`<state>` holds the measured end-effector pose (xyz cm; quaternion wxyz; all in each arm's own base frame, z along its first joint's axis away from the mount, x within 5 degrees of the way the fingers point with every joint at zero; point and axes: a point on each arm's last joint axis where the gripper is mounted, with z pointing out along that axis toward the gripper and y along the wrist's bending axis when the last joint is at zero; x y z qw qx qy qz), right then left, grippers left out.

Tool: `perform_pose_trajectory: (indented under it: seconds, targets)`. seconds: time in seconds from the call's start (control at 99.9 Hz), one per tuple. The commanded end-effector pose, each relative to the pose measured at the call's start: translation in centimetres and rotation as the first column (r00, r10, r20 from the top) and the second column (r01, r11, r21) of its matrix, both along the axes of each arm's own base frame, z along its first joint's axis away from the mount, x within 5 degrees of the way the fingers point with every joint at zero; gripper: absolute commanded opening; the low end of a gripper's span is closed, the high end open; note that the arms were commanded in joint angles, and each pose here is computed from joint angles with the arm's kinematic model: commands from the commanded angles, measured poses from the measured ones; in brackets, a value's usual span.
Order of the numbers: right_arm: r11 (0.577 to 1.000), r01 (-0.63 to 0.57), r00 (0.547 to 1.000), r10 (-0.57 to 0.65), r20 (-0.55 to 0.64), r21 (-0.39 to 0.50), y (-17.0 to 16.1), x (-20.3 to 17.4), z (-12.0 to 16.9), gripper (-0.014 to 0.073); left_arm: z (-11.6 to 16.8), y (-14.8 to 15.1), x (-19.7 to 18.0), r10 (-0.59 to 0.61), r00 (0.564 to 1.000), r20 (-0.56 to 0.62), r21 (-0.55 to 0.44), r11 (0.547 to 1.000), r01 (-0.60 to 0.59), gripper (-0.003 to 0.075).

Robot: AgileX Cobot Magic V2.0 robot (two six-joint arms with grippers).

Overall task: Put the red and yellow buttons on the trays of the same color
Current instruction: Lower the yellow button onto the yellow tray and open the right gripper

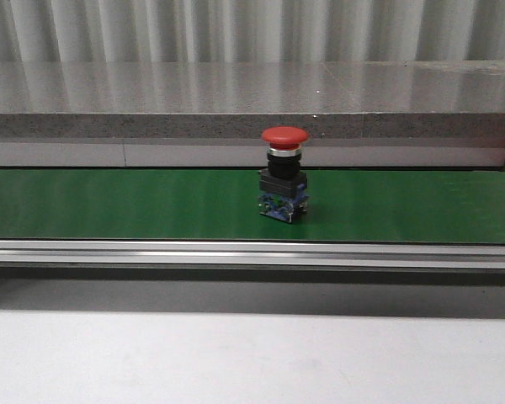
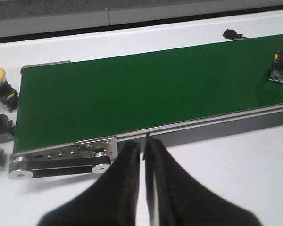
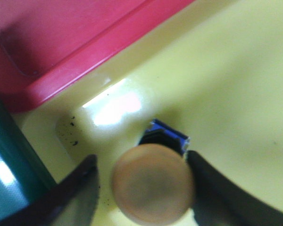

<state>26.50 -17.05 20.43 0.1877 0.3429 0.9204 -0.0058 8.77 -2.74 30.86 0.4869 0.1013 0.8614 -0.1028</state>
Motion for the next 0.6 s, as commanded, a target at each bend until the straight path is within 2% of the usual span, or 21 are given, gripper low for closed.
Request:
perform_pose_trajectory:
  seconds: [0.0, 0.14, 0.31, 0.44, 0.59]
  targets:
    - [0.999, 0.013, 0.997, -0.009, 0.078, -0.052, -0.4, 0.2, 1.9, 0.0571, 1.4, -0.1, 0.3, 0.005, 0.996, 0.088, -0.042, 0.999, -0.002, -0.0006]
    - [0.998, 0.013, 0.995, -0.006, 0.101, -0.066, -0.2, -0.1, 3.0, 0.0592, 1.4, -0.1, 0.3, 0.005, 0.996, 0.088, -0.042, 0.999, -0.002, -0.0006]
    - [0.99, 0.003, 0.98, 0.025, 0.199, -0.138, 1.2, -1.2, 6.8, 0.0592, 1.4, -0.1, 0.3, 0.005, 0.996, 0.088, -0.042, 0.999, -0.002, -0.0006]
    - [0.977, -0.048, 0.959, 0.103, 0.266, -0.207, 3.6, -2.4, 10.2, 0.0592, 1.4, -0.1, 0.3, 0.005, 0.996, 0.088, -0.042, 0.999, -0.002, -0.0006]
    - [0.955, -0.172, 0.923, 0.243, 0.3, -0.244, 7.8, -3.3, 12.8, 0.0594, 1.4, -0.1, 0.3, 0.005, 0.996, 0.088, -0.042, 0.999, -0.002, -0.0006]
